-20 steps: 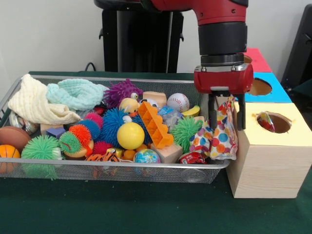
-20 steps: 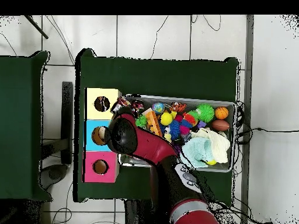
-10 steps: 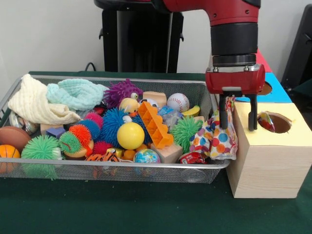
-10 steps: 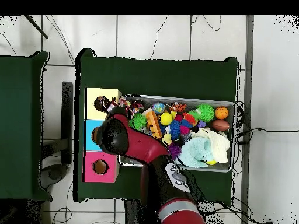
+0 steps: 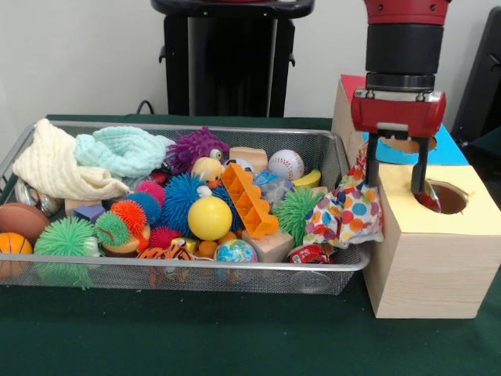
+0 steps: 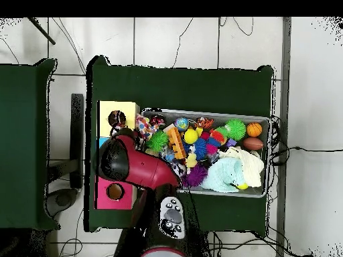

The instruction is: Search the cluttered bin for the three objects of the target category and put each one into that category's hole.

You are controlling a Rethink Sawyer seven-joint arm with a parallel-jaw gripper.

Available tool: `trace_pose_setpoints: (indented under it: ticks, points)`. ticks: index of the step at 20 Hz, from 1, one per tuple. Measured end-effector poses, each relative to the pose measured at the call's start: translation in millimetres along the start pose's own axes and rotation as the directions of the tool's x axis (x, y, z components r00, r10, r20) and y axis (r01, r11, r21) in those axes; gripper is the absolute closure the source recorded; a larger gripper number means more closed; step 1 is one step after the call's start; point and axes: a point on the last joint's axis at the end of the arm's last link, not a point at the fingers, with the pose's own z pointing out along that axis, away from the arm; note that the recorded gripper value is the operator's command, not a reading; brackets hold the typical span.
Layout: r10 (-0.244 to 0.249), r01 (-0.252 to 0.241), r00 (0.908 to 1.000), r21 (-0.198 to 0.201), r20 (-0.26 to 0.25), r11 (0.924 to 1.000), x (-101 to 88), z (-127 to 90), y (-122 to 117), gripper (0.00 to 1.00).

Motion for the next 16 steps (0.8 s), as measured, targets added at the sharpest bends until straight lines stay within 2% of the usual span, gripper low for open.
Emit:
trace_pose_setpoints:
  ticks: [4,7,12,14,16]
  points:
    - [-0.021,0.023,0.9974,0.035,-0.068,0.9991,1.3,-9,-1,0.00]
    - [-0.013,0.019,0.9944,0.059,-0.105,0.9981,-12.2,-14,-11,0.00]
    - [0.005,0.003,0.9949,0.078,-0.100,0.9969,-37.3,-20,-27,0.00]
    - [0.010,-0.004,0.9969,0.084,-0.079,0.9964,-51.8,-23,-35,0.00]
    - [0.012,-0.006,0.9975,0.087,-0.069,0.9961,-58.0,-25,-38,0.00]
